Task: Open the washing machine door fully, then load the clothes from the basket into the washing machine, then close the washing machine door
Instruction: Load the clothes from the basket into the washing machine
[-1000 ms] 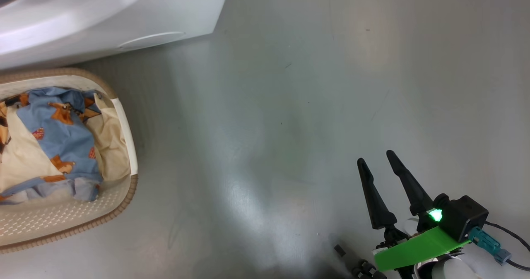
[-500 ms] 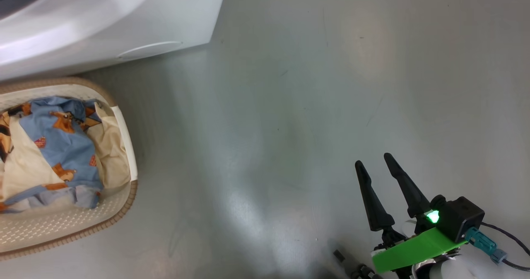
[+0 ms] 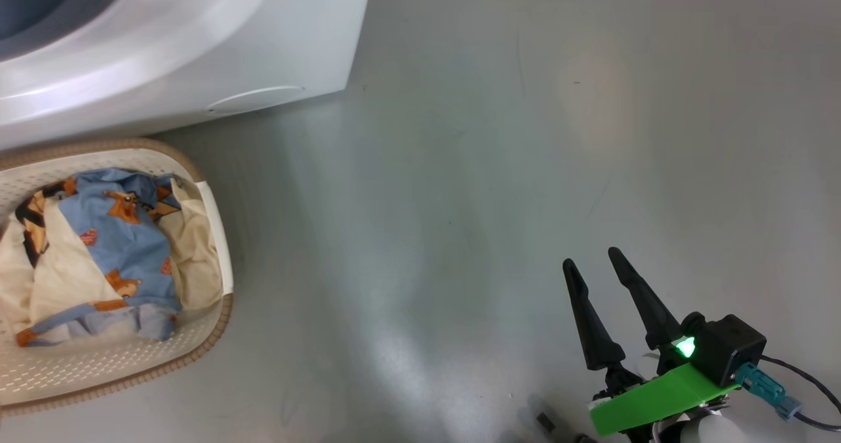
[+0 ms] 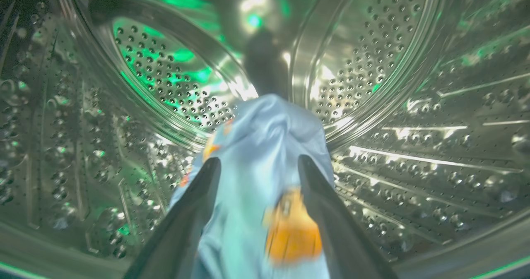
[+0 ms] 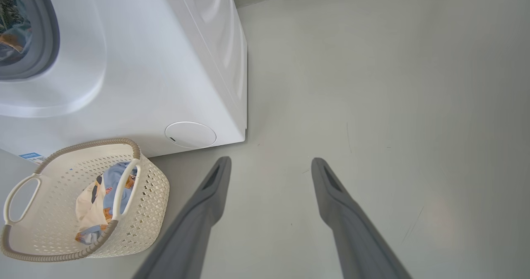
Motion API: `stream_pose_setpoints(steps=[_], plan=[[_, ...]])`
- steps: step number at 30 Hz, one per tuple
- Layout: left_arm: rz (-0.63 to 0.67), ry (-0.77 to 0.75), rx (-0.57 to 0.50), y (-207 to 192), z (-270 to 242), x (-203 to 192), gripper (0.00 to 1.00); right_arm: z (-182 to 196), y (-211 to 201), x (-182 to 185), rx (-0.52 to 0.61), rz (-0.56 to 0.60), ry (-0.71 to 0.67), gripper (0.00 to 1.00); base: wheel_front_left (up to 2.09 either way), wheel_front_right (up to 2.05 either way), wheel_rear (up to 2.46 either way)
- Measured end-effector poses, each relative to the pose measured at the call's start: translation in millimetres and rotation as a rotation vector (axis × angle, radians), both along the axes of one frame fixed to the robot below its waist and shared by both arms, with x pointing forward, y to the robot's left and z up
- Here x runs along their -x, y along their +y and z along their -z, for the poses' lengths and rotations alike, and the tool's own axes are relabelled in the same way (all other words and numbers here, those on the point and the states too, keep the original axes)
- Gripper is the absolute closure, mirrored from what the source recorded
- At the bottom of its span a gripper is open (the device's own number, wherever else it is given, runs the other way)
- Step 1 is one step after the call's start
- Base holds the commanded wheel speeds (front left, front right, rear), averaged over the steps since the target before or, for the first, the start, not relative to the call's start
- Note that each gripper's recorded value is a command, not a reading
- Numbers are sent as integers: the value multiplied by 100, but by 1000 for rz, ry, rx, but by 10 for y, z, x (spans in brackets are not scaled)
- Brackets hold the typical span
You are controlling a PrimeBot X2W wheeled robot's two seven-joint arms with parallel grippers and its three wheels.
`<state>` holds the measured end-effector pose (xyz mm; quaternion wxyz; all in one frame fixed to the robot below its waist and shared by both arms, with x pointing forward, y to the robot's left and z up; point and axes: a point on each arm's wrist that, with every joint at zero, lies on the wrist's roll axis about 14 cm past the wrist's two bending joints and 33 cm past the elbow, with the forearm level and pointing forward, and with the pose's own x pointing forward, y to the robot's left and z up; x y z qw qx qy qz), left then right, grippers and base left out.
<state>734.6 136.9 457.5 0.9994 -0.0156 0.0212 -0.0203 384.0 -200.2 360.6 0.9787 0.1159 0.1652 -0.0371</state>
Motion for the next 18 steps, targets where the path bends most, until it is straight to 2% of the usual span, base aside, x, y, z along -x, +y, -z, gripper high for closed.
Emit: stream_pose_setpoints(steps=[8, 18], plan=[[-8, 56, -37, 0, 35, 98, 0, -7, 60, 10, -14, -14, -3, 0, 0, 0, 0], [8, 37, -20, -94, -210, 265, 0, -116, 114, -40, -20, -39, -40, 0, 0, 0, 0]])
